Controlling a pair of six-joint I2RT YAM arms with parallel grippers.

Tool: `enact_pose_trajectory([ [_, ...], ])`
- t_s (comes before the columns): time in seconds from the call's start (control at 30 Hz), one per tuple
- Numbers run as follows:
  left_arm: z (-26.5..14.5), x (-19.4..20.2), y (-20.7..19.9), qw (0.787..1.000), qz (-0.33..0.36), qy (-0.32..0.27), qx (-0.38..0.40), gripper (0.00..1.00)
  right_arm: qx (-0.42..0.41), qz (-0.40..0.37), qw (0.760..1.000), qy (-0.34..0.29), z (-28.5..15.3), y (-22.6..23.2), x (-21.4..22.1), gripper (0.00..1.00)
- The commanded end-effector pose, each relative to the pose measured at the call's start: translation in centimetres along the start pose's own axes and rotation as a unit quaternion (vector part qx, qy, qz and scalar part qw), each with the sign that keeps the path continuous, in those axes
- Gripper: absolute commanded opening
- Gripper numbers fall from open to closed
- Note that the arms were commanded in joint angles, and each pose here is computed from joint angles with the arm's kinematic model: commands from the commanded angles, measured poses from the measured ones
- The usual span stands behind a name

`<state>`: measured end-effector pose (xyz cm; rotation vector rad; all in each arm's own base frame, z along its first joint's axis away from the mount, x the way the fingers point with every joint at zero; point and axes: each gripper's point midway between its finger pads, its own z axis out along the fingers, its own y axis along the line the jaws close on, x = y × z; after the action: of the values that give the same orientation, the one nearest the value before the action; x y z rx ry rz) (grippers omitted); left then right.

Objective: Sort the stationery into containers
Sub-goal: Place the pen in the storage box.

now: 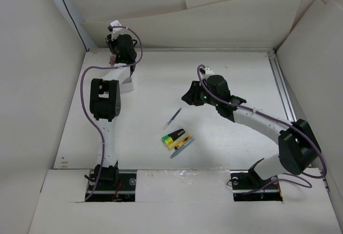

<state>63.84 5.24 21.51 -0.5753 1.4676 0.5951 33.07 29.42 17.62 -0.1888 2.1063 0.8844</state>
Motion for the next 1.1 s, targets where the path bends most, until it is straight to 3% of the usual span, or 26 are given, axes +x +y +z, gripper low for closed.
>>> enact_pose_trajectory([
  [0.0, -1.0, -3.4, 0.3, 0.999, -0.021, -0.045, -0.022, 0.00, -0.022, -0.014, 0.999, -0.035, -0.5, 1.0, -2.0, 0.39],
  [0.5, -1.7, -2.3, 1.4, 0.999, -0.020, -0.036, -0.030, 0.03, -0.029, -0.016, 0.999, -0.038, -1.0, 1.4, -2.1, 0.40],
  [0.77, -3.0, -2.9, 1.4, 0.999, -0.022, -0.033, -0.026, 0.20, -0.035, -0.017, 0.998, -0.039, -1.3, 1.7, -2.3, 0.40],
  [1.07, -6.1, -4.6, 1.6, 0.999, -0.041, -0.031, -0.008, 0.24, -0.038, -0.013, 0.998, -0.043, -1.5, 1.9, -2.5, 0.40],
])
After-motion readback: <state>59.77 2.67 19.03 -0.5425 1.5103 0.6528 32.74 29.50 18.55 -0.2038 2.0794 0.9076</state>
